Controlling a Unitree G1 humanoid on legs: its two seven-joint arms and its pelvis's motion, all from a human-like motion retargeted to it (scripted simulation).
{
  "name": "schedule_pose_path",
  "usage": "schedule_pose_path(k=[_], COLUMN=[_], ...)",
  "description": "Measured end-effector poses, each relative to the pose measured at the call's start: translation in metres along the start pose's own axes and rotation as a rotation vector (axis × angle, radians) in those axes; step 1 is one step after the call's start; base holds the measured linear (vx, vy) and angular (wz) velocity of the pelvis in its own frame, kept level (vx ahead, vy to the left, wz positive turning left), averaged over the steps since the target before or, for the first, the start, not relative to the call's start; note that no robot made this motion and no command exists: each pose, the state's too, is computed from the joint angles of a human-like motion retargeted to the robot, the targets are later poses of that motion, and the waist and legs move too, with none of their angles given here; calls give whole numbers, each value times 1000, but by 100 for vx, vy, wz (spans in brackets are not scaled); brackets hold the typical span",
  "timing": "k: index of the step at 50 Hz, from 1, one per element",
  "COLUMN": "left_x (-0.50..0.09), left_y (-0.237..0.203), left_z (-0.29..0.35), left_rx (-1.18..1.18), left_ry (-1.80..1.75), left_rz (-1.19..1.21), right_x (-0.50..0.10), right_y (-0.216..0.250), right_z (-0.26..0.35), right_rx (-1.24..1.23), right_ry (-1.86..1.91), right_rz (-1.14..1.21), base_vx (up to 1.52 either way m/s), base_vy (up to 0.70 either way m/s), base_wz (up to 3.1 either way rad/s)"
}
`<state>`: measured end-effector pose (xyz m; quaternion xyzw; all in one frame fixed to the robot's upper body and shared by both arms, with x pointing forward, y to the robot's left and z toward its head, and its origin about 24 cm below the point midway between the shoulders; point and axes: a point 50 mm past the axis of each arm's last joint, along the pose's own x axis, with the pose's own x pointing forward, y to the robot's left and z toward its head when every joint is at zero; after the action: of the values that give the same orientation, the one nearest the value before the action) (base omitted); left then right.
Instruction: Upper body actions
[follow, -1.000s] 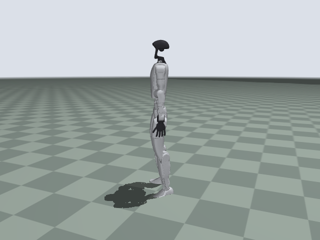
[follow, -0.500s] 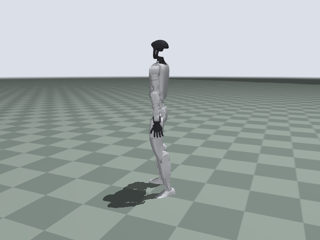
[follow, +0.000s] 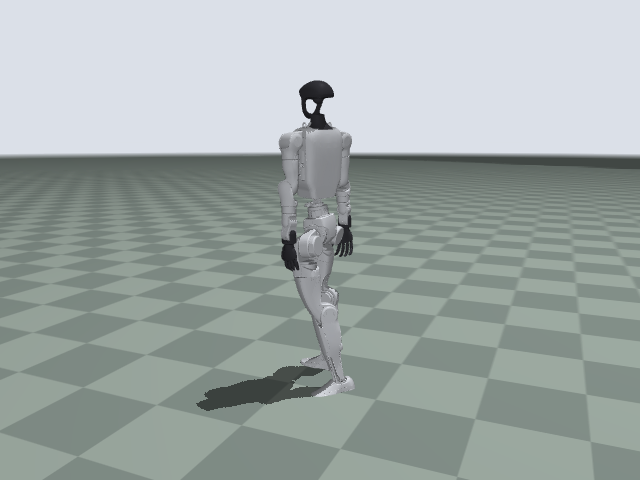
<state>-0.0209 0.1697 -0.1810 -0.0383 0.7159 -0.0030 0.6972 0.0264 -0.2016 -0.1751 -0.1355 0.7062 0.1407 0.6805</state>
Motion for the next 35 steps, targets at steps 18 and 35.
schedule_pose_path(k=[18, 35], left_x=[0, 0], left_y=[-6, 2], left_z=[-6, 3], left_rx=[21, -24], left_ry=[20, 6], left_rz=[-24, -1], right_x=[0, -1], right_y=[-1, -10], right_z=[-6, -27], right_rx=[46, 84], right_ry=[-11, 32], right_rz=[-1, -17], base_vx=[8, 26], base_vy=[-2, 11], base_wz=[41, 123])
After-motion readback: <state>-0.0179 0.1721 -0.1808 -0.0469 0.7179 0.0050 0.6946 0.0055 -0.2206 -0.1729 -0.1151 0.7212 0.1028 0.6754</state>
